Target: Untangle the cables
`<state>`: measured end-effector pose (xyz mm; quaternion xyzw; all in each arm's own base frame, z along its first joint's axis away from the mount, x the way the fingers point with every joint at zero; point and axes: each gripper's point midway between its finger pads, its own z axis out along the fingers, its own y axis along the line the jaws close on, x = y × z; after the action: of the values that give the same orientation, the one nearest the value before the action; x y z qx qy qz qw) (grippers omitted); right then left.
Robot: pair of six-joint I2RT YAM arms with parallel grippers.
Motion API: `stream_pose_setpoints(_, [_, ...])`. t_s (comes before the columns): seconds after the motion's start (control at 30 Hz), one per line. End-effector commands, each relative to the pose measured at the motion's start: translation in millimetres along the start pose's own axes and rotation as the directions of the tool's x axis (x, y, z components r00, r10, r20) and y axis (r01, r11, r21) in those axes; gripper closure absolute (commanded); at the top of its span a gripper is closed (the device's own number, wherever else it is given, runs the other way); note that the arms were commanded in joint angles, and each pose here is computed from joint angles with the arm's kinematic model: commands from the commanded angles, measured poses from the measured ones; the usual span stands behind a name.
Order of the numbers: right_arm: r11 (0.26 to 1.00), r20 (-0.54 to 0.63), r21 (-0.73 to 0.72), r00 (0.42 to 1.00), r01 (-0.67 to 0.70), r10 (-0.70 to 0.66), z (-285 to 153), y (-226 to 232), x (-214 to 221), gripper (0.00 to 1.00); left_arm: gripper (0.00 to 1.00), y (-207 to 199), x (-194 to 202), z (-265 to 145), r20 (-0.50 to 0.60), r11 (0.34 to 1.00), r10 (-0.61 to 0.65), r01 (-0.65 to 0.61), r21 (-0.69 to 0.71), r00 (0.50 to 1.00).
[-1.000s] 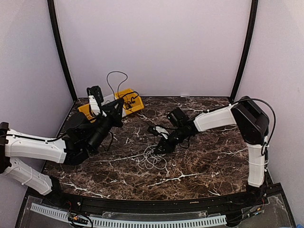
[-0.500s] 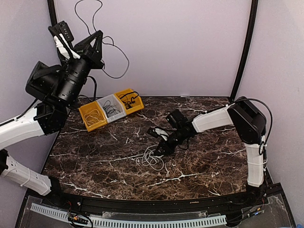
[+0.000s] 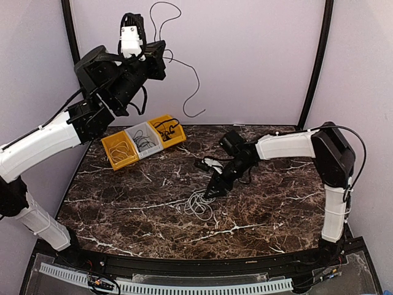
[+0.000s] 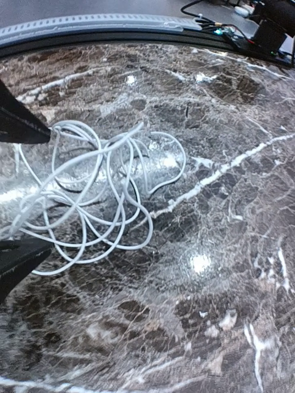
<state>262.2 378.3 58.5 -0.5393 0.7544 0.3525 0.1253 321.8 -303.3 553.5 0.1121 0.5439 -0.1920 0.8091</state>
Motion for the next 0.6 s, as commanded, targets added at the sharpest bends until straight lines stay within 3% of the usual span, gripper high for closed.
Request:
stream_pose_setpoints(0.0, [0.991, 0.005, 0.067, 0.993, 0.116, -0.116, -62.9, 30.3, -18.8, 0.38, 1.00, 21.1, 29.2, 6.9, -0.129, 0.997, -0.066, 0.062, -0.034, 0.989])
stream_pose_setpoints(0.13, [0.981, 0.013, 0.128, 0.989, 0.143, -0.146, -98.0, 41.0, -13.1, 0.31, 1.00, 30.9, 58.9, 16.7, -0.164, 0.996, -0.089, 0.083, -0.040, 0.983])
stream_pose_setpoints(0.57, [0.912, 0.072, 0.376, 0.976, 0.163, -0.205, -158.8, 34.5, 29.9, 0.29, 1.00, 47.3, 169.2, 64.5, -0.271, 1.000, -0.009, 0.005, -0.016, 0.963])
